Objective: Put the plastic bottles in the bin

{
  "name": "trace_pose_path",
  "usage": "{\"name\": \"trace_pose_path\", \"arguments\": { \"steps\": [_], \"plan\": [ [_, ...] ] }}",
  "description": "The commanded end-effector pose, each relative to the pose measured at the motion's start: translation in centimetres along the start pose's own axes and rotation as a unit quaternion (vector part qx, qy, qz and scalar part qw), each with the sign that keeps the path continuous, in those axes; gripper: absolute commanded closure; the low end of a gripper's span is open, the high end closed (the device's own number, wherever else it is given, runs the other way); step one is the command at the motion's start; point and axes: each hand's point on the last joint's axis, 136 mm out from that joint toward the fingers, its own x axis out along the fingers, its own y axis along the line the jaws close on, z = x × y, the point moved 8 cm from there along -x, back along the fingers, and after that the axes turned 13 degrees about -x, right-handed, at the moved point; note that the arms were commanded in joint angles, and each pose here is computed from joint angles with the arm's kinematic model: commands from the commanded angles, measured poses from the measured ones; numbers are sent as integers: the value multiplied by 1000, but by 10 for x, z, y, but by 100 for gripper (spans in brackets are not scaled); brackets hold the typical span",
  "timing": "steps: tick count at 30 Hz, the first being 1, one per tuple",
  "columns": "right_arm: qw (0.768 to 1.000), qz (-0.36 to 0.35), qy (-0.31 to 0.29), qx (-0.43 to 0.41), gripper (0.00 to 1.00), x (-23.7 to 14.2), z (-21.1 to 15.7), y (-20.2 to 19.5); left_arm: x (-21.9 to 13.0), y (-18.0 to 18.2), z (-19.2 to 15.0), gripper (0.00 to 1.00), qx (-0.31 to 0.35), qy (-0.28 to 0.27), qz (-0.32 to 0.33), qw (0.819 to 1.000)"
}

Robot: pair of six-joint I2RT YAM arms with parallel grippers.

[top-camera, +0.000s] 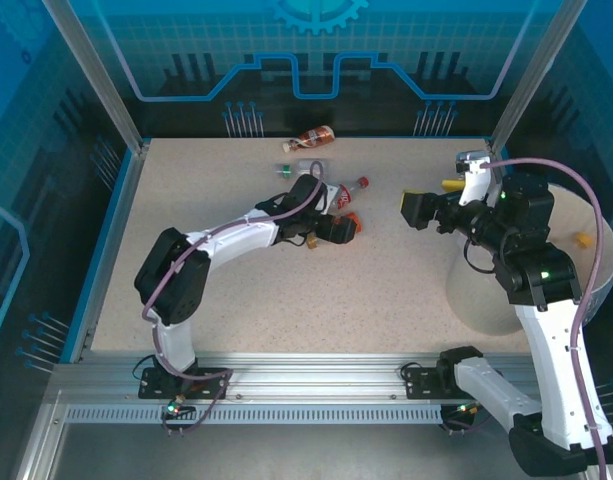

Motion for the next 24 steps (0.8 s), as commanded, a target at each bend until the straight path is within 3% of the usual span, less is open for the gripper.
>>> {"name": "trace_pose_path", "arguments": {
  "steps": [1, 7, 16, 24],
  "plan": [
    [1000, -5, -14, -18, 0, -4, 2, 3, 15, 3, -5, 1, 54, 34, 36, 997],
    [1000, -7, -9, -21, 0, -4, 0, 3, 39, 5, -13, 2, 87, 70, 70, 991],
    [1000, -4, -1, -18, 0, 1, -5, 2, 67, -3, -41, 12, 134, 115, 105, 979],
    [1000, -16, -5, 2, 0, 5, -10, -1, 74, 7, -53, 35, 118, 109, 158, 974]
  ]
}}
